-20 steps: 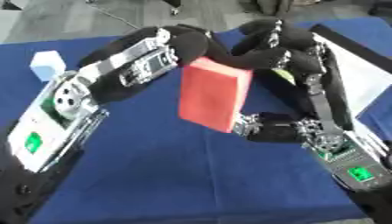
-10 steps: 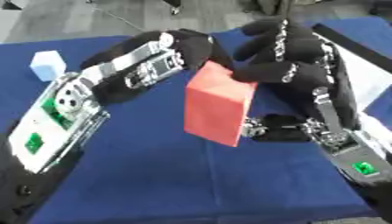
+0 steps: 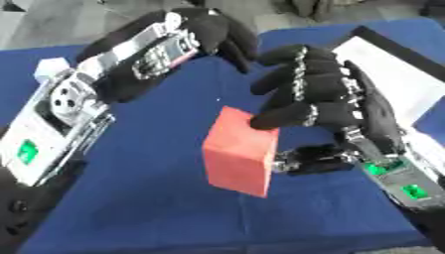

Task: Pick up the objects with one hand, pass them to the other hand, and then place them into the box on the other side of the table.

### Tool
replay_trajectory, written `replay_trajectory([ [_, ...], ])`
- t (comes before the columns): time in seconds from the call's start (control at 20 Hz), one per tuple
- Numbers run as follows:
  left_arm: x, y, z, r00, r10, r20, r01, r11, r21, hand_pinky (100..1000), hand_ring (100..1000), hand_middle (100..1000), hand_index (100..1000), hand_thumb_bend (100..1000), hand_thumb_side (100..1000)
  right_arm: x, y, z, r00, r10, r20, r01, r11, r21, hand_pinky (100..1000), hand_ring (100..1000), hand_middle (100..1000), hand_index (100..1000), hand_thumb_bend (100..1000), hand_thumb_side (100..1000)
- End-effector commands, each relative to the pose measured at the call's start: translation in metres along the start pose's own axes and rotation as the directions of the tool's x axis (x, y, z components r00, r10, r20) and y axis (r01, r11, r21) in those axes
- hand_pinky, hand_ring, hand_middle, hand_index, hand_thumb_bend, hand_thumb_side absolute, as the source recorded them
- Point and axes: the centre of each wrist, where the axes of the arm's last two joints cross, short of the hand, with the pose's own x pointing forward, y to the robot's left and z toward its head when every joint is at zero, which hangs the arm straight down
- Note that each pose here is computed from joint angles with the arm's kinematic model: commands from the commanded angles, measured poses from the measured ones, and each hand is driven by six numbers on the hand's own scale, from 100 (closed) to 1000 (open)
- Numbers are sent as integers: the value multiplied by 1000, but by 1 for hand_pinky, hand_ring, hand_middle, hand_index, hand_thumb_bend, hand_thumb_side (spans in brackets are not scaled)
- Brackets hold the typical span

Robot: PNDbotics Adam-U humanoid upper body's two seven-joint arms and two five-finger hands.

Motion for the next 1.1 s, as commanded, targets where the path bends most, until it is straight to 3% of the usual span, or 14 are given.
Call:
replay_trajectory([
  [0.05, 10, 17, 7, 999, -40, 14, 39, 997, 69, 798, 657, 638, 750, 100, 853, -1, -11, 2, 999, 14, 45, -14, 1000, 2, 734, 601, 463, 417, 100, 100],
  [0.15, 10, 26, 16, 998, -57, 9, 55, 990, 127, 797, 582, 637, 749, 100, 836, -3, -18, 9, 999, 42, 24, -42, 999, 13, 734, 601, 464, 417, 100, 100],
  [0.35, 10, 42, 41, 995, -98, -27, 101, 960, 260, 795, 581, 635, 748, 100, 807, -5, -38, 28, 987, 148, -60, -146, 988, 41, 733, 602, 466, 417, 100, 100],
  [0.45, 9, 48, 57, 991, -125, -58, 137, 934, 331, 794, 579, 632, 747, 100, 792, -5, -50, 38, 968, 220, -125, -215, 975, 54, 735, 606, 461, 423, 100, 100],
  [0.6, 5, 51, 79, 986, -137, -99, 166, 894, 417, 794, 577, 630, 748, 100, 778, -5, -67, 52, 913, 310, -265, -302, 951, 73, 740, 618, 450, 439, 100, 100],
  [0.7, 2, 47, 91, 983, -142, -115, 179, 872, 456, 794, 577, 630, 749, 100, 776, -5, -78, 59, 855, 352, -381, -343, 935, 96, 749, 636, 437, 458, 100, 100],
  [0.8, -2, 42, 100, 981, -144, -132, 190, 856, 481, 794, 577, 628, 750, 100, 774, -7, -88, 64, 779, 366, -508, -353, 927, 126, 757, 656, 424, 476, 100, 100],
  [1.1, -15, 27, 114, 980, -137, -144, 194, 816, 545, 793, 577, 626, 751, 100, 758, -41, -107, 107, 542, 353, -762, -230, 935, 270, 771, 713, 435, 538, 100, 100],
])
